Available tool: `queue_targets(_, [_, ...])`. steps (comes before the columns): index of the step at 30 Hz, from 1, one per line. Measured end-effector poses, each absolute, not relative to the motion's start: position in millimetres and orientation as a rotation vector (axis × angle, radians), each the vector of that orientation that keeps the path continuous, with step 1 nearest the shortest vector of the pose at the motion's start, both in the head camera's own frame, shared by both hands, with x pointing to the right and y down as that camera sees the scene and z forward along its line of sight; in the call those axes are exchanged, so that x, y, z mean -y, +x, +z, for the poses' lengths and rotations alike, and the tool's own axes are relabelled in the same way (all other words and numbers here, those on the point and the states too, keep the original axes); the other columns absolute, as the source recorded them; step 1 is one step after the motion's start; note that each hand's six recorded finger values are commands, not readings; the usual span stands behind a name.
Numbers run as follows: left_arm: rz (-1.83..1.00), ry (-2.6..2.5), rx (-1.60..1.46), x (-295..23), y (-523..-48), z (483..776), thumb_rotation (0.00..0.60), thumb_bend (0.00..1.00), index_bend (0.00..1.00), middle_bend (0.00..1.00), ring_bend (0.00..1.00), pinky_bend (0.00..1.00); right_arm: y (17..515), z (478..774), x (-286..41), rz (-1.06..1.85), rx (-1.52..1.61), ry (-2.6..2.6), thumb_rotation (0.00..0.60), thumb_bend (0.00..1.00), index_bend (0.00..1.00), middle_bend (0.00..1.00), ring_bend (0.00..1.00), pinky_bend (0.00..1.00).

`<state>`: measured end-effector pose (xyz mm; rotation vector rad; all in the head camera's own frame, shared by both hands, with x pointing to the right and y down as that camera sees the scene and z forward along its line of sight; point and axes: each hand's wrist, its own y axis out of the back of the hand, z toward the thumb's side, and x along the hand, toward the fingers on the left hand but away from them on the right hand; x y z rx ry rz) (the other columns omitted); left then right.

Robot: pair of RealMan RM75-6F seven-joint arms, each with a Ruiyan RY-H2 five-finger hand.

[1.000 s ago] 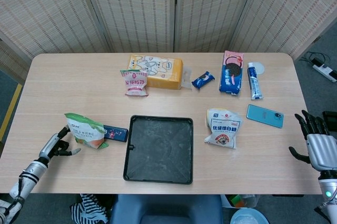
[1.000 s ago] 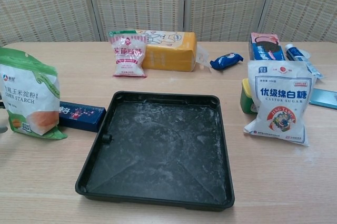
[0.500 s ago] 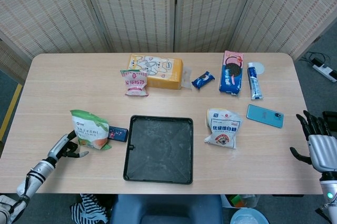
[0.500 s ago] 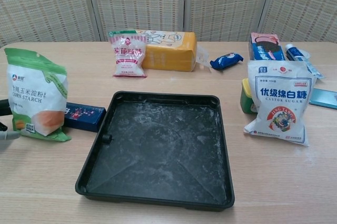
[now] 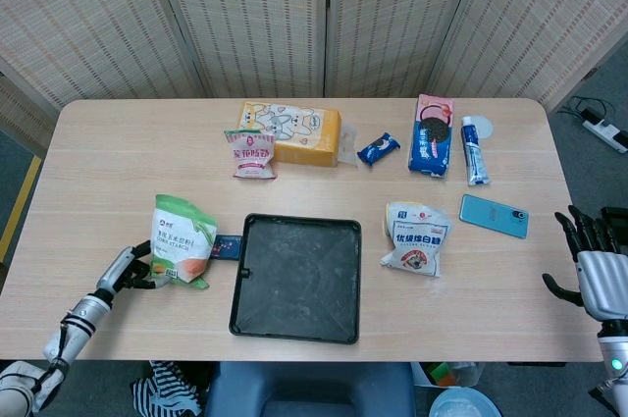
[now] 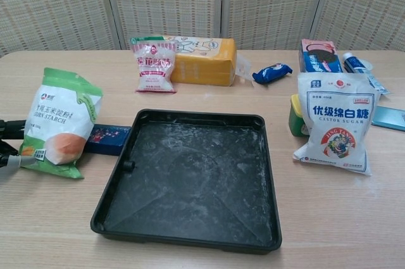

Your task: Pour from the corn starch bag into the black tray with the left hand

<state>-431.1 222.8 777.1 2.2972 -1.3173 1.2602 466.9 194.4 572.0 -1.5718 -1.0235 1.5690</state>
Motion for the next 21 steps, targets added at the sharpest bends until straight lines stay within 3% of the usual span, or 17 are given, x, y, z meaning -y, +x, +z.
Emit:
queue_targets(13, [1.271,2.295,1.373,-223.2,-426.5,779.0,0.600,0.23,0.76,0.77,1.00,1.00,467.9,569.3,-194.6,1.562,1.037,-1.564,0.600,0.28,0.00,0.00,0.00,0.00])
queue_targets(21, [1.237,2.312,1.411,-219.5,-425.3,769.6,0.600,0.26,0.81,0.81,1.00,1.00,467.7,570.5,-194.5,1.564,1.034,-1.567,0.600,0.28,0.00,0.00,0.00,0.00])
